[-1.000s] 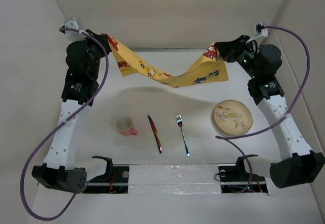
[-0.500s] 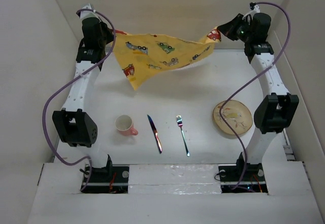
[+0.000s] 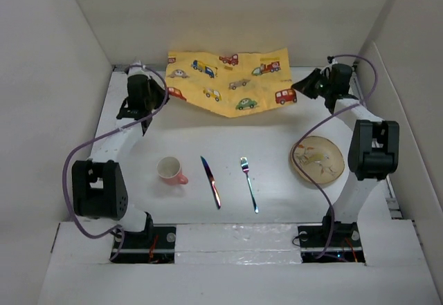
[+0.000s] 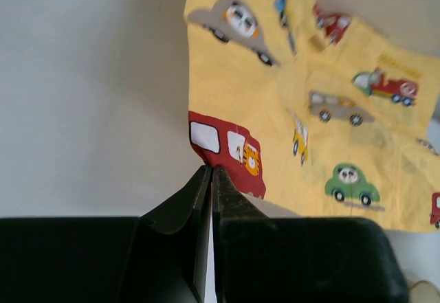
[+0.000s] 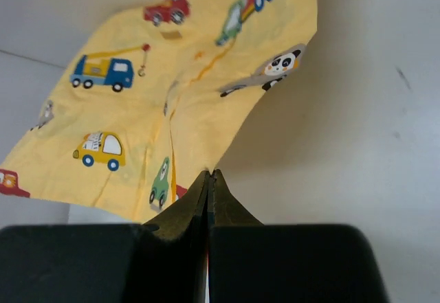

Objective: Set the dinner table for one person

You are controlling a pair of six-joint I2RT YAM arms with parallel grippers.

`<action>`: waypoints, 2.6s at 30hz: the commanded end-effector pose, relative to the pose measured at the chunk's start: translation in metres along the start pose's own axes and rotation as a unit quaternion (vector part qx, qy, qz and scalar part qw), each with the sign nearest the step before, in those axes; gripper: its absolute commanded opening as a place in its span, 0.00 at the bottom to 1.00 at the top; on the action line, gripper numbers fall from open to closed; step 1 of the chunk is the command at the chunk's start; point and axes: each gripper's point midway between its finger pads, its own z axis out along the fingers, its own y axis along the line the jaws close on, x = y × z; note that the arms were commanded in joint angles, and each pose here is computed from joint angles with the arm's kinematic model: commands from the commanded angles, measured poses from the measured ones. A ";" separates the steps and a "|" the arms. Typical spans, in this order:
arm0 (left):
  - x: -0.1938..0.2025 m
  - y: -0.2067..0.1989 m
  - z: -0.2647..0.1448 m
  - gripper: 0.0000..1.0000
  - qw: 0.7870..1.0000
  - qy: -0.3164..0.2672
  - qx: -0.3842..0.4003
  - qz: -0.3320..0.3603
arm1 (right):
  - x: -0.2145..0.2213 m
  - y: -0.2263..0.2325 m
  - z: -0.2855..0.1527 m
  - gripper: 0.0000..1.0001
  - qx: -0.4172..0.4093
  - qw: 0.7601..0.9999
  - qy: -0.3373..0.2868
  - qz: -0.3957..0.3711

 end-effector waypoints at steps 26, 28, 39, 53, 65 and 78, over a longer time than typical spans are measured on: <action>0.132 0.086 -0.011 0.00 0.970 0.178 -0.160 0.037 | 0.053 -0.114 -0.044 0.00 0.142 0.988 0.024 0.057; 0.131 0.088 -0.015 0.00 0.970 0.174 -0.163 0.041 | 0.061 -0.115 -0.046 0.00 0.142 0.988 0.030 0.059; 0.141 0.093 -0.028 0.00 0.966 0.190 -0.168 0.038 | 0.094 -0.121 -0.051 0.00 0.157 0.985 0.048 0.061; 0.151 0.093 -0.040 0.34 0.963 0.209 -0.166 0.026 | 0.090 -0.114 -0.056 0.04 0.171 0.983 0.038 0.046; 0.052 0.016 -0.044 0.49 0.995 0.081 -0.063 0.016 | 0.068 -0.103 -0.063 0.55 0.190 0.981 0.004 0.021; 0.034 -0.096 -0.195 0.00 0.963 0.020 0.264 0.045 | 0.071 -0.060 -0.175 0.00 0.251 0.957 -0.147 -0.012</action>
